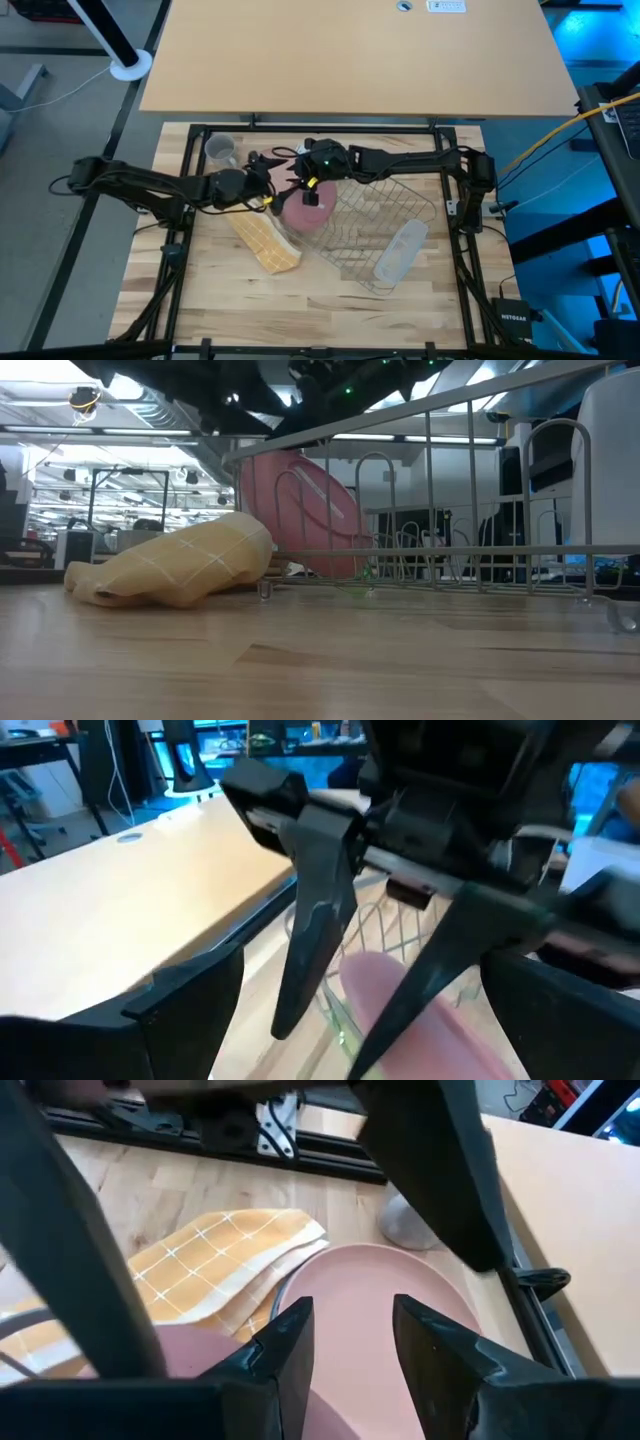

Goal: Sort dishes
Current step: Put the pink plate in the dish rack

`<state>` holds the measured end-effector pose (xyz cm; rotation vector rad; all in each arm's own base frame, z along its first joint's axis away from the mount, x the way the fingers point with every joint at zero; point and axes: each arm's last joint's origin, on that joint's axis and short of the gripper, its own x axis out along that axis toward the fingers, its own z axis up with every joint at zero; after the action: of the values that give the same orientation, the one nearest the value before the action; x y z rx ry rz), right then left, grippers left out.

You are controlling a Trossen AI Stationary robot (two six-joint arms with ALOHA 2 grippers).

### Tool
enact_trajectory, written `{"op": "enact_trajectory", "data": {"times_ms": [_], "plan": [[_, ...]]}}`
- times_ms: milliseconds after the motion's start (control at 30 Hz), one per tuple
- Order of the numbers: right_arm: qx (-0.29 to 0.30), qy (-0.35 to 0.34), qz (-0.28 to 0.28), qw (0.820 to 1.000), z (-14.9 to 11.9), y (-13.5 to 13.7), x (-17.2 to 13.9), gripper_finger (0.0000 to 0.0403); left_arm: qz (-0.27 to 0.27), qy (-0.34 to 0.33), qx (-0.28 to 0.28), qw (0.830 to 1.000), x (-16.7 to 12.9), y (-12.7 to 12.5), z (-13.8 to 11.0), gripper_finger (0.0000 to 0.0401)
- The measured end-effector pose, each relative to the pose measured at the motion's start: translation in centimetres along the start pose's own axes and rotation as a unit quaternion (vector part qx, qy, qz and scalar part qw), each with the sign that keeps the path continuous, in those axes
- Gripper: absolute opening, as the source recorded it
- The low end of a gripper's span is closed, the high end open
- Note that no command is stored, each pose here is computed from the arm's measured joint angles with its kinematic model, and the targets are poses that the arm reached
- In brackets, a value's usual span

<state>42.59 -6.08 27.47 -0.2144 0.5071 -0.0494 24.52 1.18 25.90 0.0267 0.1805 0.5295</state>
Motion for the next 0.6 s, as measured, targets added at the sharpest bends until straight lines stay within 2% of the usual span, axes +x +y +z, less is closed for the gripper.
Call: {"op": "enact_trajectory", "data": {"times_ms": [133, 267, 600], "plan": [[0.0, 0.005, 0.001, 1.0, -0.11, -0.03, 0.0, 0.0143, 0.0, -0.026, -0.041, 0.999, -0.5, 0.27, 0.88, 0.0391], [-0.001, -0.001, 0.014, 1.0, -0.04, 0.11, 0.0, 0.0143, -0.009, -0.015, -0.067, 0.998, -0.8, -0.09, 0.65, 0.0391], [-0.001, 0.001, 0.014, 1.0, -0.06, 0.1, -0.01, 0.0143, -0.014, 0.01, -0.076, 0.997, -0.93, -0.38, 0.09, 0.0391]]}}
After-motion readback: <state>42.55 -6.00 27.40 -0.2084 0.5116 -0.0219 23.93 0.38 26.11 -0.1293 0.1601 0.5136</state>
